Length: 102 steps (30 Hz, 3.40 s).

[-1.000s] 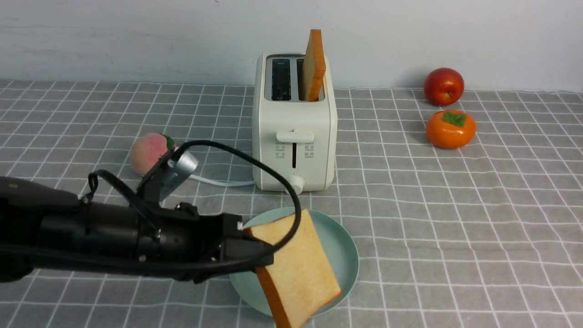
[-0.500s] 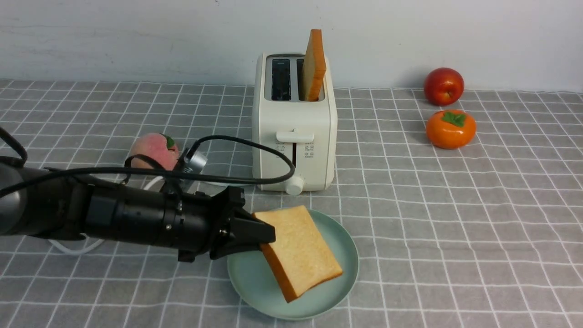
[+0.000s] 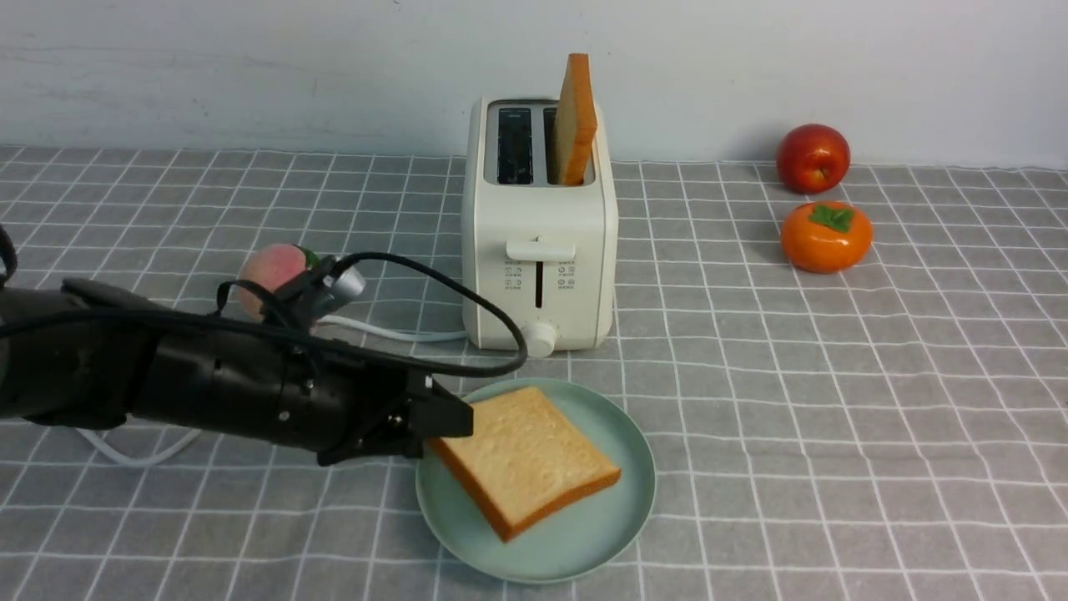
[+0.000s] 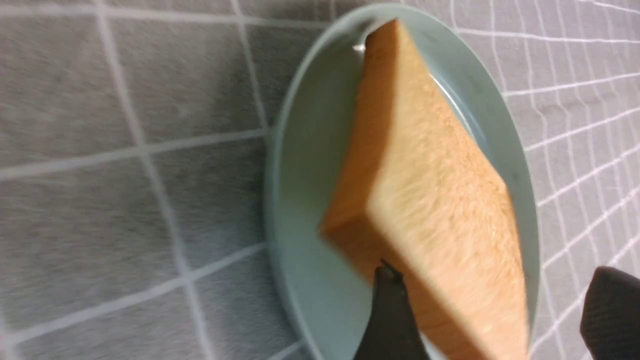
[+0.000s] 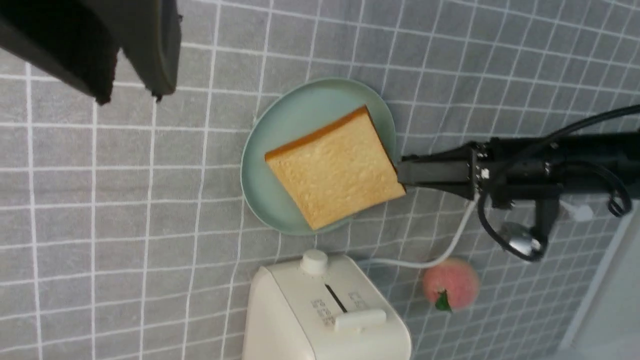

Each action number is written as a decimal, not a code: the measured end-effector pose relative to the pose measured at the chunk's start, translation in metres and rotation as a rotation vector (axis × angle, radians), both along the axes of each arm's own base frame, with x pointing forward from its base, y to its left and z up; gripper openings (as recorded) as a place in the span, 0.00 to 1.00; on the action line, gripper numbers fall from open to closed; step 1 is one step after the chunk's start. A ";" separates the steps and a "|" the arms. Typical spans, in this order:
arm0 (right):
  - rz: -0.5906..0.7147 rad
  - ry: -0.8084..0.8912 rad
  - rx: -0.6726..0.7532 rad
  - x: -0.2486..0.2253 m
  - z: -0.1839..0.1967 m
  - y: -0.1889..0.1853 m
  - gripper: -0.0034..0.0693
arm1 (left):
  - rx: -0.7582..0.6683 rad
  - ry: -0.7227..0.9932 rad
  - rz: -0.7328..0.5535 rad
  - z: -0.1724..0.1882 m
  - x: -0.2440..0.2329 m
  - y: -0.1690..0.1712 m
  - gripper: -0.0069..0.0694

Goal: Take toasted bread from bread machine on grey coffee table place on plate.

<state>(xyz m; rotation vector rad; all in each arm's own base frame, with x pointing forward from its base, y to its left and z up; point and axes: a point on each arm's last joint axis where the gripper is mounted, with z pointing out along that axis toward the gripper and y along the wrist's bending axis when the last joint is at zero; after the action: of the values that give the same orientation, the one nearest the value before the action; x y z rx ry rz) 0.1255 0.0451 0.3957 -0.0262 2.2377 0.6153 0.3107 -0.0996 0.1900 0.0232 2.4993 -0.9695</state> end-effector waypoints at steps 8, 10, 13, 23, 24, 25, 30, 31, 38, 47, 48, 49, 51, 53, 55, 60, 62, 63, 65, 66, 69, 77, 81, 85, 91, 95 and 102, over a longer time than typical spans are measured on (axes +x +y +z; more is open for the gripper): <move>0.039 0.096 -0.113 0.051 0.030 0.002 0.23 | 0.201 -0.163 0.073 0.070 -0.033 0.023 0.29; 0.058 0.100 -0.119 0.060 0.032 0.007 0.23 | 0.216 -0.189 0.073 0.082 -0.042 0.025 0.19; 0.133 0.145 -0.177 0.099 0.026 0.030 0.23 | 0.248 -0.282 0.109 0.115 -0.078 0.035 0.07; 0.208 0.007 -0.206 0.210 0.015 0.119 0.55 | 0.282 -0.435 0.228 0.129 -0.172 0.059 0.07; 0.207 -0.004 -0.203 0.220 0.012 0.124 0.59 | 0.282 -0.450 0.235 0.127 -0.179 0.061 0.07; 0.205 -0.018 -0.198 0.235 0.008 0.132 0.67 | 0.287 -0.453 0.243 0.122 -0.186 0.063 0.07; 0.177 -0.054 -0.180 0.293 -0.025 0.158 0.90 | 0.284 -0.448 0.251 0.110 -0.212 0.067 0.07; 0.176 -0.060 -0.178 0.293 -0.022 0.158 0.90 | 0.284 -0.447 0.249 0.109 -0.214 0.067 0.07; 0.136 -0.140 -0.163 0.345 -0.069 0.178 0.87 | 0.303 -0.409 0.253 0.106 -0.225 0.070 0.07; 0.121 -0.140 -0.208 0.332 -0.035 0.169 0.16 | 0.317 -0.358 0.244 0.102 -0.228 0.070 0.07; 0.121 -0.147 -0.206 0.328 -0.027 0.167 0.17 | 0.317 -0.358 0.244 0.102 -0.228 0.070 0.07; 0.121 -0.180 -0.201 0.310 0.005 0.159 0.18 | 0.317 -0.358 0.244 0.102 -0.228 0.070 0.07; 0.128 -0.213 -0.203 0.286 0.040 0.148 0.18 | 0.317 -0.360 0.245 0.102 -0.228 0.071 0.07; 0.149 -0.220 -0.222 0.252 0.076 0.133 0.18 | 0.316 -0.363 0.246 0.102 -0.228 0.071 0.07; 0.200 -0.213 -0.248 0.202 0.115 0.110 0.18 | 0.317 -0.367 0.248 0.102 -0.228 0.071 0.07; 0.347 -0.098 -0.143 0.164 0.111 0.097 0.18 | 0.318 -0.371 0.250 0.103 -0.227 0.071 0.07; 0.424 0.005 -0.101 0.162 0.084 0.103 0.18 | 0.319 -0.371 0.249 0.103 -0.227 0.071 0.07; 0.474 0.074 -0.081 0.162 0.064 0.109 0.18 | 0.319 -0.371 0.249 0.103 -0.227 0.071 0.07; 0.580 0.218 -0.043 0.163 0.016 0.122 0.18 | 0.319 -0.369 0.248 0.103 -0.227 0.071 0.07; 0.624 0.285 -0.020 0.163 -0.010 0.129 0.18 | 0.320 -0.365 0.247 0.102 -0.228 0.071 0.07; 0.654 0.362 0.061 0.166 -0.059 0.144 0.18 | 0.324 -0.362 0.244 0.102 -0.228 0.071 0.07; 0.523 0.342 0.147 0.190 -0.141 0.157 0.21 | 0.325 -0.358 0.242 0.102 -0.228 0.071 0.07; 0.488 0.370 0.155 0.199 -0.159 0.160 0.36 | 0.326 -0.355 0.241 0.101 -0.228 0.071 0.07; 0.479 0.391 0.140 0.202 -0.166 0.157 0.55 | 0.327 -0.349 0.238 0.101 -0.229 0.071 0.07; 0.487 0.390 0.015 0.205 -0.132 0.123 0.81 | 0.332 -0.350 0.236 0.101 -0.229 0.071 0.07; 0.399 0.290 -0.179 0.184 -0.062 0.089 0.73 | 0.332 -0.350 0.236 0.101 -0.229 0.071 0.07; 0.043 -0.113 -0.303 0.059 0.059 0.018 0.06 | 0.329 -0.357 0.242 0.101 -0.228 0.071 0.07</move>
<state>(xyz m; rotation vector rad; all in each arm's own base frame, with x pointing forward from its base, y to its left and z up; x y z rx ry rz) 0.1848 0.0630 0.4543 -0.2561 2.2048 0.2850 0.0825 -0.0285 0.2914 -0.0029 2.2362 -0.4086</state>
